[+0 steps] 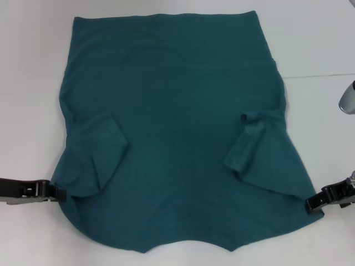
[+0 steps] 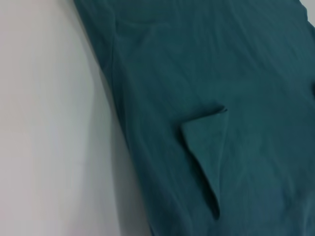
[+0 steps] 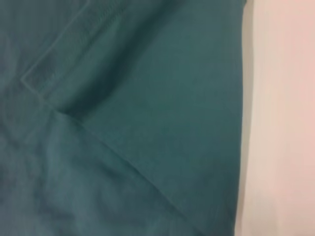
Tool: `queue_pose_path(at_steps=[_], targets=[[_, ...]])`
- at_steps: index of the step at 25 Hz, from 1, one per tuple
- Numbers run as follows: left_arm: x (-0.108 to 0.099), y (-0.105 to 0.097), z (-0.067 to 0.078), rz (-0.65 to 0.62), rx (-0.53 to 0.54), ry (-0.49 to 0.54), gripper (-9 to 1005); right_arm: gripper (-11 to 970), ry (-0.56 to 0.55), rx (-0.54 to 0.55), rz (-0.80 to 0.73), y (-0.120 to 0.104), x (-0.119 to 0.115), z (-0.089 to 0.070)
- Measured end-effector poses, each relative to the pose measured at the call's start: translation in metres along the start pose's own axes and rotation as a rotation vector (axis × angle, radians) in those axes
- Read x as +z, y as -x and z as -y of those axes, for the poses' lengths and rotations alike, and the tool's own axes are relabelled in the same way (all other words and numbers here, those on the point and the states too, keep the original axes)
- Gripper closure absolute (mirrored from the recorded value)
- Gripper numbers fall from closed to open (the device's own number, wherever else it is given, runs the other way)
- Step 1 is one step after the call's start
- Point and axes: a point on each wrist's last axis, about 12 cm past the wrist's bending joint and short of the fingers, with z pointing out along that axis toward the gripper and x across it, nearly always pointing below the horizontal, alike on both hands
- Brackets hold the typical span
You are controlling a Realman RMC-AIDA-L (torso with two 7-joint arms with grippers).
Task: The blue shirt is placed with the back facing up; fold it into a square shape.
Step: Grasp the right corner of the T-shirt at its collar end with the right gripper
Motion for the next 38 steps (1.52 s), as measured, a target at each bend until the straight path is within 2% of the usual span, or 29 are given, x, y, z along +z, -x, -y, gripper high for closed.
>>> queue_pose_path(at_steps=[3, 7, 18, 36, 38], targets=[[0.000, 0.000, 0.000, 0.002, -0.003, 0.000, 979, 77, 0.005, -0.005, 0.000, 0.000, 0.001, -0.002], [0.000, 0.000, 0.000, 0.004, -0.004, 0.001, 979, 195, 0.010, -0.007, -0.008, 0.001, 0.002, -0.004], [0.000, 0.001, -0.001, 0.008, -0.003, 0.003, 979, 353, 0.004, -0.019, -0.033, 0.004, 0.009, -0.011], [0.000, 0.003, 0.000, 0.014, 0.002, 0.004, 980, 434, 0.000, -0.070, -0.062, 0.008, 0.019, -0.021], [0.000, 0.003, 0.000, 0.014, 0.003, 0.003, 980, 478, 0.010, -0.078, -0.054, 0.009, 0.019, -0.023]])
